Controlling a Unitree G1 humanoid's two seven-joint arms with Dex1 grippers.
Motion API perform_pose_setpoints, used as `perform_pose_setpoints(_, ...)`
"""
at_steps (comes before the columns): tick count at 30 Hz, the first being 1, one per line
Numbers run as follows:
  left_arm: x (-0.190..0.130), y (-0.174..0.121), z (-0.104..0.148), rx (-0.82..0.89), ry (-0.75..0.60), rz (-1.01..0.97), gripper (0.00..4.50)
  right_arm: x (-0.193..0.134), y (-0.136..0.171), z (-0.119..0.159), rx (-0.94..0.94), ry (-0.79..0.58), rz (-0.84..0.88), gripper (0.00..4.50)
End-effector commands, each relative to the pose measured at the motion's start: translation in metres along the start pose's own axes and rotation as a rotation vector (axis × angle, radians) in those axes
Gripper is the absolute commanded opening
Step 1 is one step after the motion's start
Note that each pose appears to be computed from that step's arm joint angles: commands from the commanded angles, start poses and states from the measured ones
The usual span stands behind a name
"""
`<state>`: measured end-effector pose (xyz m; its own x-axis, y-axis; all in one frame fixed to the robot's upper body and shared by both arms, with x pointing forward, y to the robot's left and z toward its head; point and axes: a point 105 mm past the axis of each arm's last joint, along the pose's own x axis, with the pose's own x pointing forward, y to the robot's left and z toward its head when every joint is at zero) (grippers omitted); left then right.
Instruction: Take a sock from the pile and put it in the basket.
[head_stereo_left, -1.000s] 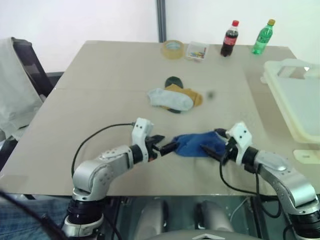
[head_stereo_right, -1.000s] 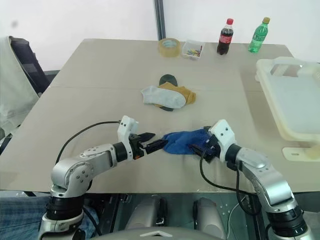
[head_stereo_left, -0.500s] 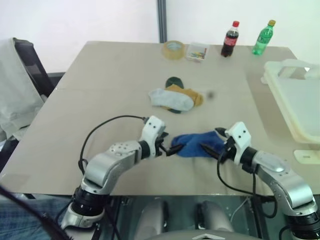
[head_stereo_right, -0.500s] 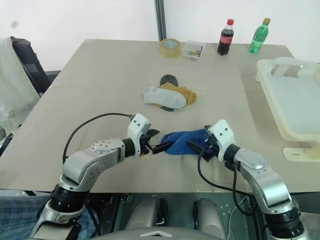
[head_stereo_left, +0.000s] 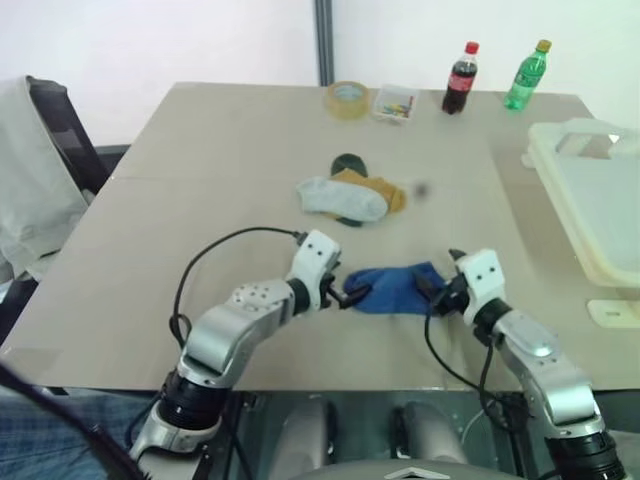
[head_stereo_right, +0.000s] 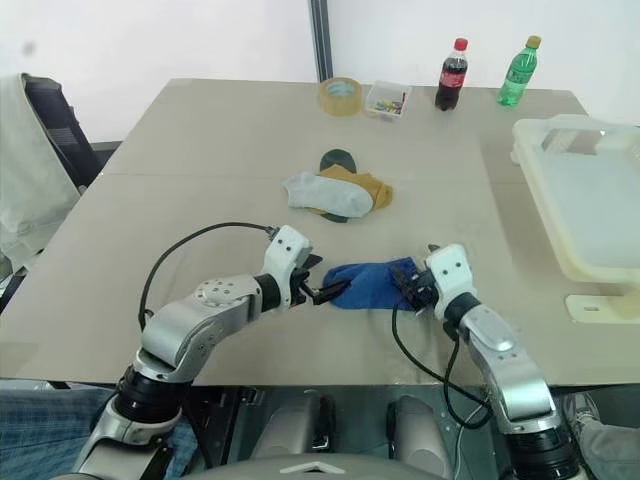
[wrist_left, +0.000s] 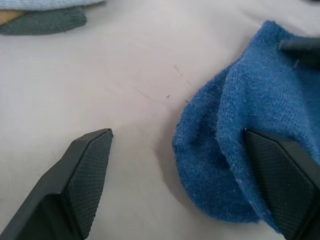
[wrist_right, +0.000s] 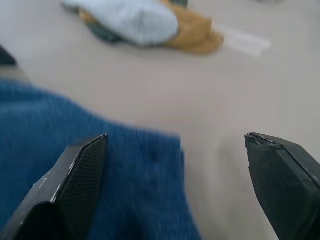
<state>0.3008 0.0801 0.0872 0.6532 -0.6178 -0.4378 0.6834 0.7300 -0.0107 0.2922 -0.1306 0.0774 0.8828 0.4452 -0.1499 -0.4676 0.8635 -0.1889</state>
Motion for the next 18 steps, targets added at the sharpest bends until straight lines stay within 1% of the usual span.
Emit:
perform_pose_setpoints(1,0.0,0.014,-0.015,0.04,0.075,0.097,4.46,-0.001,-0.003,-0.003,-0.083,-0.012,-0.039,4.5)
perform_pose_setpoints(7,0.0,0.021,-0.006,0.135,0.052,0.174,4.46,0.0,-0.001,-0.014,-0.118,0.02,-0.04,4.5)
perform_pose_setpoints(11,-0.001,0.034,0.012,0.127,-0.03,0.27,4.46,0.0,0.002,-0.017,-0.122,0.032,-0.03,4.5)
perform_pose_setpoints(14,-0.002,0.039,0.009,0.197,0.005,0.294,4.46,0.0,0.0,-0.018,-0.121,0.037,-0.032,4.5)
perform_pose_setpoints(16,-0.002,0.035,0.006,0.208,0.015,0.271,4.46,0.0,-0.002,-0.018,-0.122,0.038,-0.033,4.5)
perform_pose_setpoints(18,0.0,0.025,0.001,0.184,0.026,0.211,4.46,0.0,-0.002,-0.018,-0.122,0.036,-0.034,4.5)
